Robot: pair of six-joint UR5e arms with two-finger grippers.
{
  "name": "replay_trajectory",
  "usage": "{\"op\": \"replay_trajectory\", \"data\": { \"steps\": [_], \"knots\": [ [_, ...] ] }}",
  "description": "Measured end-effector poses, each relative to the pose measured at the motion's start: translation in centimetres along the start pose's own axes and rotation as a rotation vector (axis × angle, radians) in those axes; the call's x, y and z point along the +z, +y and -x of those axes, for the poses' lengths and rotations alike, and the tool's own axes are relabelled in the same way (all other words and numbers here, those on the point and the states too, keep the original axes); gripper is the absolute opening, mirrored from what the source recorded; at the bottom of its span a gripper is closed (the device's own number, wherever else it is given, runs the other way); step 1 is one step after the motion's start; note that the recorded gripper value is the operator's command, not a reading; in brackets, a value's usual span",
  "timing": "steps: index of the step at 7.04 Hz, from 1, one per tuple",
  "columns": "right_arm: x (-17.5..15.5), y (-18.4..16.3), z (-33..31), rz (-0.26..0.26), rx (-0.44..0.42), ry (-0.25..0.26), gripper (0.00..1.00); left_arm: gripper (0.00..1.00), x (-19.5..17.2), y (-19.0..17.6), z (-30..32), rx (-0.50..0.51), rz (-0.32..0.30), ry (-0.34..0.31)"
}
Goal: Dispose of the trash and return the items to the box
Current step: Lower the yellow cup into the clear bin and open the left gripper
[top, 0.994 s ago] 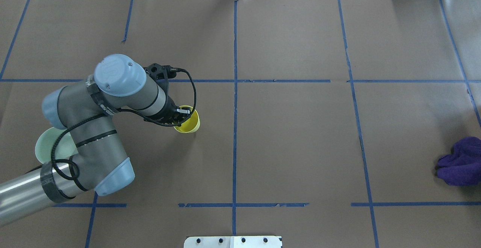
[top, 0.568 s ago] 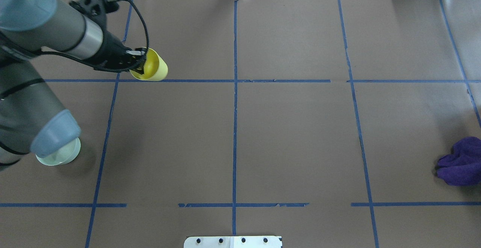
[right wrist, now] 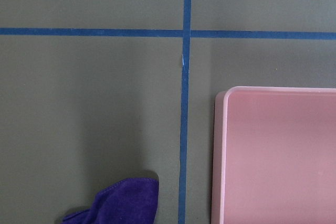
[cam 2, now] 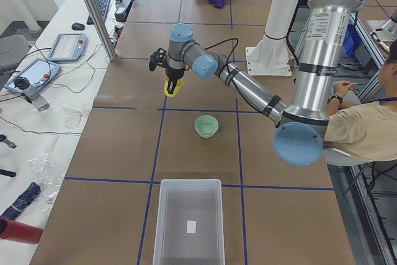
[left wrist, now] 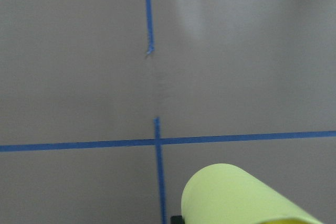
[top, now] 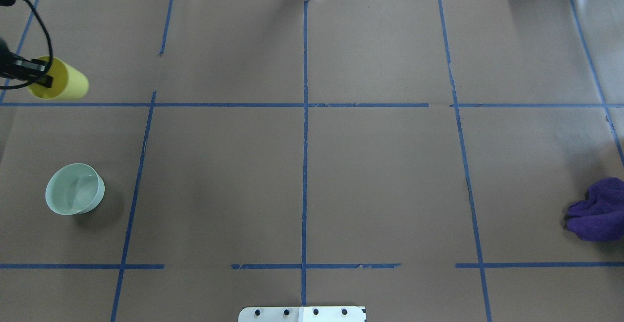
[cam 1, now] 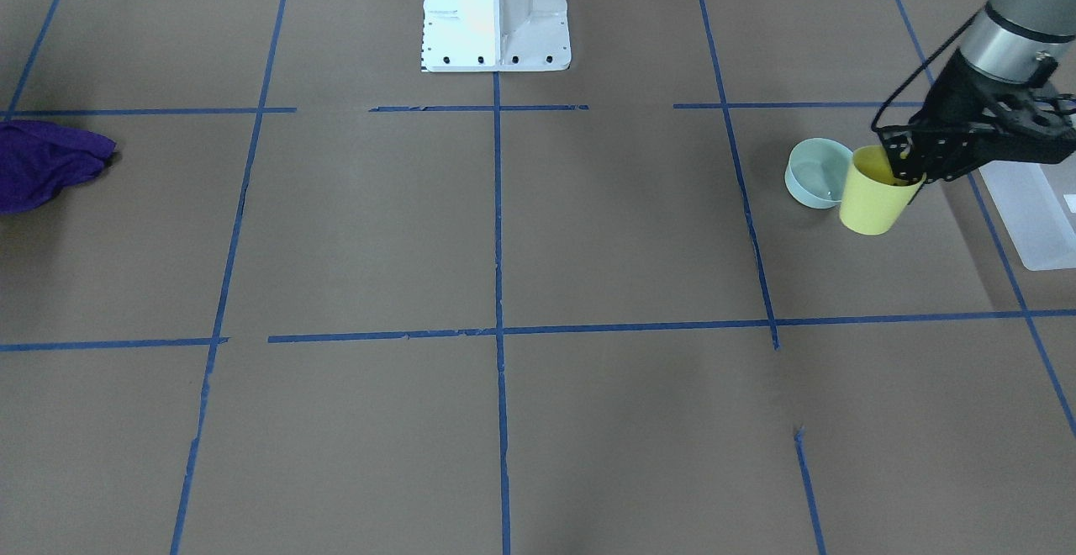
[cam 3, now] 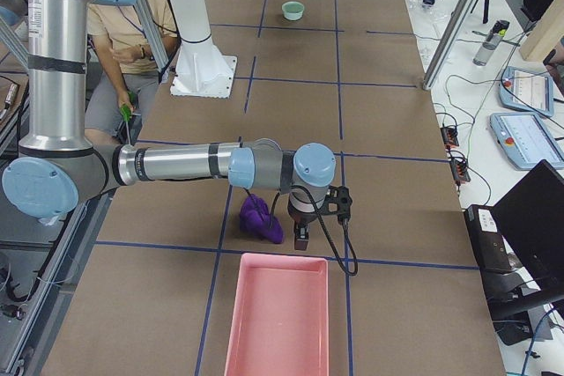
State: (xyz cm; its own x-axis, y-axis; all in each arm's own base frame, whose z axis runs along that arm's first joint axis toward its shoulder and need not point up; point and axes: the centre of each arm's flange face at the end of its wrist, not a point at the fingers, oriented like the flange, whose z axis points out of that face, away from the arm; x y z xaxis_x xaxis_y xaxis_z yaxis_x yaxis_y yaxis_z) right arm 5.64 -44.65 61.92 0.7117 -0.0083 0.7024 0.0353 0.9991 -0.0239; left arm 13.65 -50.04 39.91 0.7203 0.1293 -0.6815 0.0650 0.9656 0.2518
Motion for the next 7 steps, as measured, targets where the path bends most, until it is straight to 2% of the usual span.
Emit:
{"op": "replay_trajectory", "data": {
  "steps": [3, 4, 5, 7],
  "knots": [
    [-0.3, 0.0, 0.3, -0.007, -0.007, 0.0, 1.0, 0.0, 0.3, 3.4, 24.6, 0.116, 0.07, -0.118],
    [-0.5, 0.0, 0.5, -0.011, -0.01, -0.003, 1.0, 0.0, 1.2, 5.4, 31.0, 0.141, 0.101, -0.131],
    [-0.7, 0.0, 0.7, -0.014, -0.013, -0.009, 1.0, 0.0, 3.2, 8.0, 35.7, 0.133, 0.137, -0.111],
    [-0.7, 0.0, 0.9, -0.015, -0.014, -0.018, 1.0, 0.0, 7.4, 12.9, 40.3, 0.094, 0.172, -0.019]
  ]
}}
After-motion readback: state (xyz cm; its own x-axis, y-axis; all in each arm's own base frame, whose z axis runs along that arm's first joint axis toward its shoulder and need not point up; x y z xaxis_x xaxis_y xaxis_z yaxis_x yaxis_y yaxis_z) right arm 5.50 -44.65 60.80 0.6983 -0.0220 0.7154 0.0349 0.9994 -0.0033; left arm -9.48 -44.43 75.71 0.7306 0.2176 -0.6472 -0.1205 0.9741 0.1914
